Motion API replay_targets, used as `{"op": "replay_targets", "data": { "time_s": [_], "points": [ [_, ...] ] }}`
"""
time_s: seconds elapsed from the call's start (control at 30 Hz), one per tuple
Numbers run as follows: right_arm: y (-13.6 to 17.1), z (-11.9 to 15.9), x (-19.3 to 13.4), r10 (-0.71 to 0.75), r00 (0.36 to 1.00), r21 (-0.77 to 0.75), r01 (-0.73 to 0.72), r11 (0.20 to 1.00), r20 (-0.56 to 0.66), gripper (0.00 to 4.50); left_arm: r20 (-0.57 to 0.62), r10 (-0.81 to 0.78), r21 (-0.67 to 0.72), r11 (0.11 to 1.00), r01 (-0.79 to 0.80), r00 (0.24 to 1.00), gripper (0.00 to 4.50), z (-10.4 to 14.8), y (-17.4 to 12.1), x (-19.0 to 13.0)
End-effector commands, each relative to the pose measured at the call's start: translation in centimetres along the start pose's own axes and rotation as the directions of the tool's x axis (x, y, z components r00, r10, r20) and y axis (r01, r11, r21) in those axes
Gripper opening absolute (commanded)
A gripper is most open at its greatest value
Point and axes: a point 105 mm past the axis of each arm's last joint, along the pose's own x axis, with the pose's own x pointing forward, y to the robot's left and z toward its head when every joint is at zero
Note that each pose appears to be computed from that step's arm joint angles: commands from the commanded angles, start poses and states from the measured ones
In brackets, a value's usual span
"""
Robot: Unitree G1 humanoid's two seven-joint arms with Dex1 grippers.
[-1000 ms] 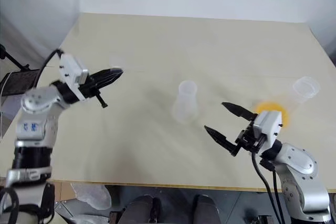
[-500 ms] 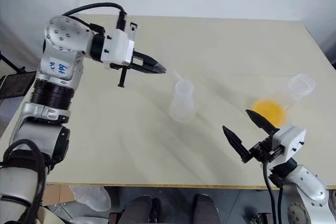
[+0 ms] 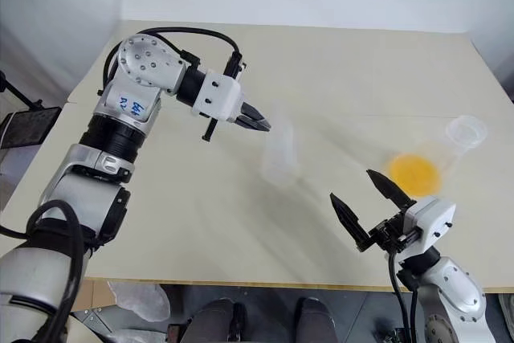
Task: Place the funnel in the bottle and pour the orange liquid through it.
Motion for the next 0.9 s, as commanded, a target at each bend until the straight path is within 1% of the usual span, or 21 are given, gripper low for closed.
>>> {"op": "replay_targets", "data": {
  "time_s": [0.03,0.1,0.13,0.17,0.23,0.27,0.3,0.37,0.4,0.43,0.5,0.53,0.6,0.7,0.83,0.9],
  "points": [
    [0.4,1.2,0.4,0.008,0.999,-0.039,-0.006,0.999,0.053,4.5,0.057,0.062,-0.005,0.998,-0.061,0.996,0.94,1.4,1.6,-0.2],
    [0.3,1.2,0.4,0.007,0.998,-0.041,-0.005,0.999,0.056,4.5,0.09,0.066,-0.033,0.997,-0.064,0.994,1.57,1.7,1.7,-0.2],
    [0.3,1.2,0.4,0.006,0.998,-0.042,-0.004,0.999,0.057,4.5,0.111,0.082,-0.061,0.995,-0.076,0.99,1.97,1.8,1.9,-0.2],
    [0.3,1.2,0.4,0.006,0.998,-0.043,-0.003,0.999,0.057,4.5,0.123,0.091,-0.085,0.993,-0.081,0.988,2.19,1.8,1.8,-0.3],
    [0.2,1.2,0.4,0.004,0.998,-0.046,-0.002,0.999,0.057,4.5,0.144,0.119,-0.162,0.982,-0.095,0.982,2.76,1.3,1.4,-0.7],
    [0.1,1.2,0.4,0.003,0.998,-0.048,0.0,0.999,0.058,4.5,0.156,0.138,-0.203,0.974,-0.105,0.978,3.17,1.1,1.2,-0.9],
    [0.0,1.2,0.4,0.003,0.998,-0.05,0.0,0.999,0.057,4.5,0.167,0.165,-0.257,0.959,-0.119,0.972,3.36,0.7,0.8,-1.3],
    [-0.1,1.3,0.4,0.002,0.998,-0.054,0.001,0.999,0.058,4.5,0.175,0.212,-0.337,0.93,-0.144,0.961,4.01,0.1,0.0,-2.1],
    [-0.3,1.3,0.3,0.0,0.998,-0.056,0.003,0.998,0.058,4.5,0.177,0.249,-0.381,0.909,-0.167,0.952,4.27,-0.2,-0.4,-2.6],
    [-0.4,1.4,0.4,-0.002,0.998,-0.058,0.005,0.998,0.06,4.5,0.179,0.318,-0.452,0.867,-0.21,0.931,4.46,-0.7,-0.7,-3.3],
    [-0.6,1.6,0.3,-0.002,0.998,-0.039,0.005,0.999,0.067,4.5,0.165,0.415,-0.535,0.8,-0.272,0.895,4.46,-1.5,-1.6,-4.7],
    [-0.9,1.7,0.3,-0.008,0.997,-0.04,0.011,0.999,0.071,4.5,0.147,0.47,-0.589,0.748,-0.304,0.87,4.46,-2.0,-2.2,-5.5],
    [-1.4,1.8,0.2,-0.025,0.997,-0.041,0.028,0.999,0.072,4.5,0.117,0.539,-0.65,0.677,-0.346,0.834,4.46,-2.6,-3.4,-6.5],
    [-2.5,2.0,-0.4,-0.07,0.994,-0.041,0.073,0.996,0.081,4.5,0.072,0.59,-0.695,0.607,-0.384,0.804,4.46,-3.0,-5.3,-7.1],
    [-4.7,2.7,-2.6,-0.197,0.977,-0.072,0.203,0.977,0.086,4.5,-0.037,0.69,-0.758,0.452,-0.47,0.723,4.46,-4.6,-9.6,-8.3],
    [-5.5,2.8,-4.4,-0.258,0.964,-0.089,0.264,0.96,0.07,4.5,-0.053,0.701,-0.763,0.431,-0.482,0.711,4.46,-4.4,-11.5,-7.8]
  ]
}}
